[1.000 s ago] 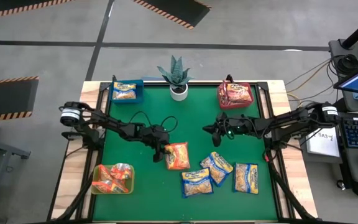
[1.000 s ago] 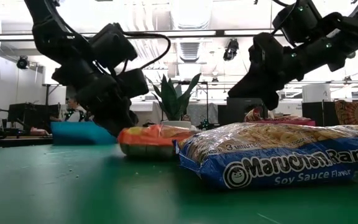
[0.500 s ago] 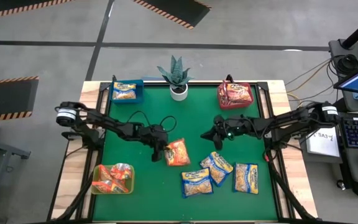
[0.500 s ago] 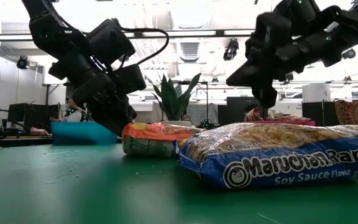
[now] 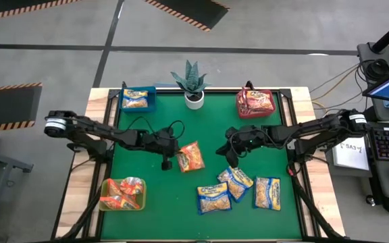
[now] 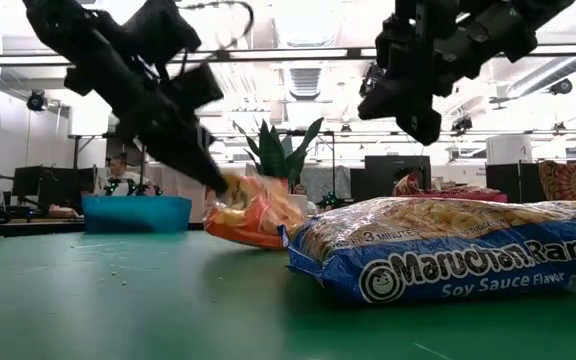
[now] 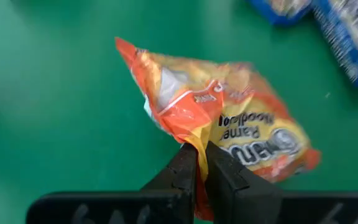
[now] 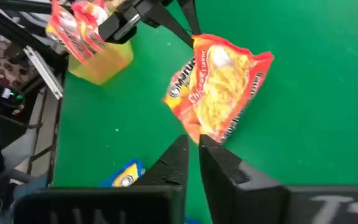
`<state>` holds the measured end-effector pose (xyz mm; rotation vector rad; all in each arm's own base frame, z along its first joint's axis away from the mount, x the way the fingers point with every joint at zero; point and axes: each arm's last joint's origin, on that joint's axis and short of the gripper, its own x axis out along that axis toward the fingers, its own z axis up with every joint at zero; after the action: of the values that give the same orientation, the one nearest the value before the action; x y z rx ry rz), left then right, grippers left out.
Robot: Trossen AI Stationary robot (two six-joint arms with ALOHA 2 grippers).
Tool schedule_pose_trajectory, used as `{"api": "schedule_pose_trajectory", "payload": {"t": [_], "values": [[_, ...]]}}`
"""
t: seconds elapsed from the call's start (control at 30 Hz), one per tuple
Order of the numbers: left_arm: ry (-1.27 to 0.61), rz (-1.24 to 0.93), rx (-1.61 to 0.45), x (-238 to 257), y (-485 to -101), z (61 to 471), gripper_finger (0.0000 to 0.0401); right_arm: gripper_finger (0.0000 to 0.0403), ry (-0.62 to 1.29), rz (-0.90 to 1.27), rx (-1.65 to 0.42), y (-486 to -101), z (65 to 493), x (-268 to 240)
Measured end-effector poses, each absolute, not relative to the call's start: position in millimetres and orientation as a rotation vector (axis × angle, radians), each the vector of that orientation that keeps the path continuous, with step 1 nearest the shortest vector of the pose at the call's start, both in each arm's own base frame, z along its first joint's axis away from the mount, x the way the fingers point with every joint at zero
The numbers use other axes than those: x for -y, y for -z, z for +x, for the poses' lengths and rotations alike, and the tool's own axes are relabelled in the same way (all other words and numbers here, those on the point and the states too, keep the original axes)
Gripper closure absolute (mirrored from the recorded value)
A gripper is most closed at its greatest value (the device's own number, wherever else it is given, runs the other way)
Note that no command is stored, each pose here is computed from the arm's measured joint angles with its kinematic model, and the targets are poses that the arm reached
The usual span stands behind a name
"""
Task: Sort Maruchan noodles
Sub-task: Put the orange noodle pack into the yellow bin
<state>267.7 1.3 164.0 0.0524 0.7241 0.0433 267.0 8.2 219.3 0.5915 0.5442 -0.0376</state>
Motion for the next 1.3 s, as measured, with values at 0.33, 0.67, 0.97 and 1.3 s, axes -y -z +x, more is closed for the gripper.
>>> {"api": "schedule_pose_trajectory", "payload": {"t": [0.33, 0.67, 0.97, 1.3], "values": [[0.026, 0.158, -0.618, 13.9, -185.6, 263.3, 0.04, 0.0213, 0.067, 0.417, -0.513, -220.5, 270.4, -6.1], [0.046, 0.212, -0.607, 22.8, -185.2, 265.6, 0.0401, 0.012, -0.027, 0.203, -0.504, -179.2, 303.7, 9.3], [0.072, 0.255, -0.575, 27.9, -193.6, 270.0, 0.0401, 0.0116, -0.171, 0.277, -0.456, -142.6, 337.6, 37.0], [0.058, 0.274, -0.569, 28.0, -196.2, 271.3, 0.0401, 0.0139, -0.518, 0.38, -0.418, -141.8, 378.4, 42.2]]}}
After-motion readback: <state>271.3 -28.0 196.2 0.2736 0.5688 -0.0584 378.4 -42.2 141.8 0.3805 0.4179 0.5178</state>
